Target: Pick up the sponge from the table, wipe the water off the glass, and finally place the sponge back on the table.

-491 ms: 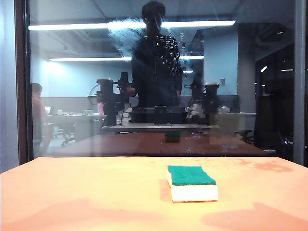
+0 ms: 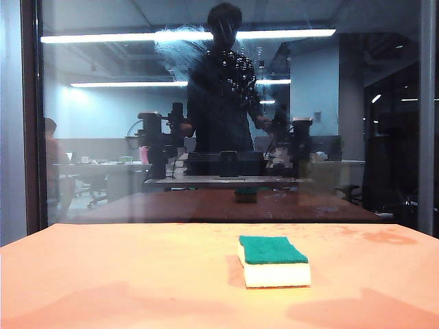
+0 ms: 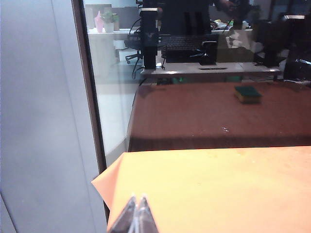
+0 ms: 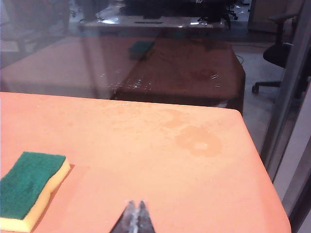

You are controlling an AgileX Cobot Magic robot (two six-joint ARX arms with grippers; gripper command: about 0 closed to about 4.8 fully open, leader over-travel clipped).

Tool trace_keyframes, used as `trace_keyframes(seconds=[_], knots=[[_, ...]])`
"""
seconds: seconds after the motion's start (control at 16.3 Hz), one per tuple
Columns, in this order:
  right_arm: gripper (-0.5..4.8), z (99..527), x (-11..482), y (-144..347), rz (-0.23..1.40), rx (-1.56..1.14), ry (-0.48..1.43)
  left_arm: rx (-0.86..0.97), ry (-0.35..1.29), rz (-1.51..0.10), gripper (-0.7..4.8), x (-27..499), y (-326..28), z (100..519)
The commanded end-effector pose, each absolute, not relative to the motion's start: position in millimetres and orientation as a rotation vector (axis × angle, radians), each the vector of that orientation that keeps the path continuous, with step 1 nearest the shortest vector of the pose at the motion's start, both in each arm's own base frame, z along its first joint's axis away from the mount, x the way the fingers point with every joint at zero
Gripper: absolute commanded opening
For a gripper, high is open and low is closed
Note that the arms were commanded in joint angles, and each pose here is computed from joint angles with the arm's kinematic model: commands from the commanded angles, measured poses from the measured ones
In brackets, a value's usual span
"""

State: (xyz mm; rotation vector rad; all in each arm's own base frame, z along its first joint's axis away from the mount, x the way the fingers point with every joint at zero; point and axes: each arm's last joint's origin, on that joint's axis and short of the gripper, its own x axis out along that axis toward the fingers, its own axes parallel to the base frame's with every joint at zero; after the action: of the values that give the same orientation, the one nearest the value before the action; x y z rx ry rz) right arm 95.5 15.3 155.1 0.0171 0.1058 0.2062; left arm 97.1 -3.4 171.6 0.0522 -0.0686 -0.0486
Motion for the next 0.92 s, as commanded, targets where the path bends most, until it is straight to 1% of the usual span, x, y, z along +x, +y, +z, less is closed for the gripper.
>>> trace_keyframes(seconds=[0.06, 0.68, 0.74, 0.8, 0.92], knots=[[-0.09, 157.5, 95.6, 15.4, 0.208, 0.015, 0.088, 0.052, -0.075, -0.049, -0.06, 97.0, -3.4, 172.8], [-0.09, 157.6, 95.6, 15.3, 0.205, 0.015, 0.087, 0.052, -0.075, -0.05, -0.06, 97.0, -3.5, 172.8], [-0.09, 157.9, 95.8, 14.5, 0.177, 0.014, 0.084, 0.052, -0.075, -0.05, -0.06, 97.0, -3.5, 172.8], [-0.09, 159.7, 96.0, 13.8, 0.154, 0.014, 0.066, 0.052, -0.075, -0.05, -0.06, 97.0, -3.5, 172.8], [-0.09, 166.8, 96.0, 14.1, 0.164, 0.018, -0.001, 0.052, -0.076, -0.05, -0.06, 97.0, -3.5, 172.8]])
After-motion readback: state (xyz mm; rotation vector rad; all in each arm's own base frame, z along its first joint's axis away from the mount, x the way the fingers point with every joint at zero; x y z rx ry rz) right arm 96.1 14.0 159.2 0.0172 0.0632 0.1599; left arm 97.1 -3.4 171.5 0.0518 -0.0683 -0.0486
